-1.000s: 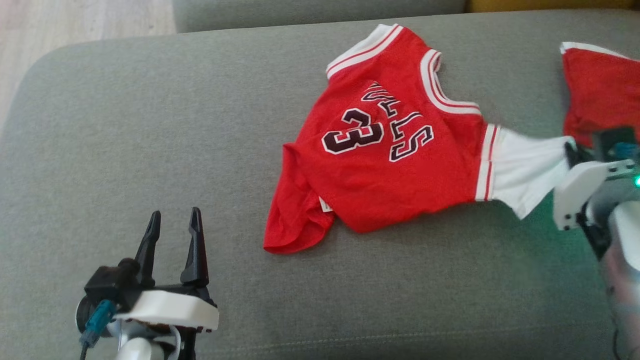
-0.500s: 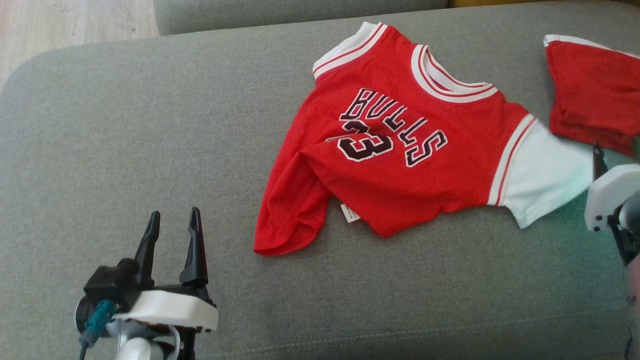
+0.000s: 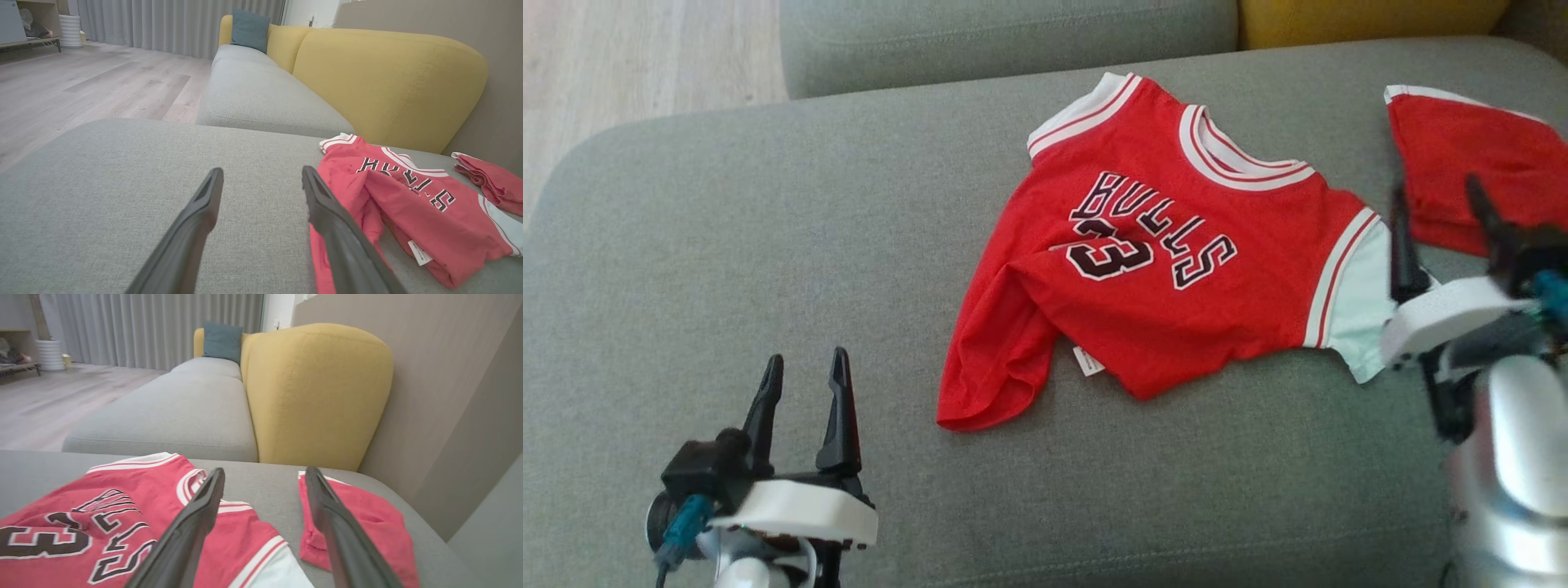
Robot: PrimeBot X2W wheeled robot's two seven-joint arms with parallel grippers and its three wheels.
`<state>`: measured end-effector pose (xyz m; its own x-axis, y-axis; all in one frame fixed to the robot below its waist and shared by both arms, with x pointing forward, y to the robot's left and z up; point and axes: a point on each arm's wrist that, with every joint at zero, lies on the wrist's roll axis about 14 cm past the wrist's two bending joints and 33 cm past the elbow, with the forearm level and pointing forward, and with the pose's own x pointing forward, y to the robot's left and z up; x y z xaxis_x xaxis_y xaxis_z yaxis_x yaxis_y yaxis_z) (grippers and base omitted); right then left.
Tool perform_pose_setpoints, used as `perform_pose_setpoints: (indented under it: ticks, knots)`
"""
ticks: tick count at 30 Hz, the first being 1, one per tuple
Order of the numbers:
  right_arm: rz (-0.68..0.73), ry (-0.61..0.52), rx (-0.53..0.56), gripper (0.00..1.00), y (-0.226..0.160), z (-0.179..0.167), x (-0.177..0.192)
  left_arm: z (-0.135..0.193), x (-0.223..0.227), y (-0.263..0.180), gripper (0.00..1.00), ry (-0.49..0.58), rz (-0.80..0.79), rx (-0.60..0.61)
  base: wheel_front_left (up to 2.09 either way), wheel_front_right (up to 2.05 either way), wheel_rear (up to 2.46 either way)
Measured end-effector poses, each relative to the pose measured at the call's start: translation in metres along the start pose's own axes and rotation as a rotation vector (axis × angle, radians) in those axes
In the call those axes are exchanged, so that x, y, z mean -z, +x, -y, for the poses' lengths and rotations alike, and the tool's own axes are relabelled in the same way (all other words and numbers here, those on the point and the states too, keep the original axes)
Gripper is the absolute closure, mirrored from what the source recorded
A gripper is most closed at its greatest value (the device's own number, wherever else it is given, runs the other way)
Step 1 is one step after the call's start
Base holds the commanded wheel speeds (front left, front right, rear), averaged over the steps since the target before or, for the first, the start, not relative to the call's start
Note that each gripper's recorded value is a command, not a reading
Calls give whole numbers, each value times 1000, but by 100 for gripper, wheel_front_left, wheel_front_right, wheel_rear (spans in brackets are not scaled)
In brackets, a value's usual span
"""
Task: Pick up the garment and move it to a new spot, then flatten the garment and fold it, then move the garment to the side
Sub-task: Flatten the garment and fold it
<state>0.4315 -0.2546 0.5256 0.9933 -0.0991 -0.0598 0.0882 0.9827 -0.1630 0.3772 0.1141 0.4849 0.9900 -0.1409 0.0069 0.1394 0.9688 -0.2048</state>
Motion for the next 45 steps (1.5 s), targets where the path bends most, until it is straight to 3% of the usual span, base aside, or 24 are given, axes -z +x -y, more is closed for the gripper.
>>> perform_pose_setpoints:
  ticks: [7, 17, 23, 42, 43, 45]
  knots:
    - [43, 67, -99, 0, -12, -45, -3, 2, 2, -6, 0, 11, -8, 12, 0, 0, 0]
    - [30, 205, -239, 0, -43, -98, 16, 13, 42, -18, 0, 16, -137, 61, 0, 0, 0]
    - [8, 266, -255, 0, -55, -107, 28, 24, 50, -13, 0, 21, -165, 100, 0, 0, 0]
    - [-10, 261, -260, 0, -44, -110, 38, 51, 117, 9, 0, 29, -392, 214, 0, 0, 0]
    - [-9, 260, -262, 0, -43, -111, 37, 51, 120, 9, 4, 29, -403, 213, 0, 0, 0]
    - [-7, 258, -264, 0, -41, -111, 37, 51, 125, 9, 60, 28, -422, 214, 0, 0, 0]
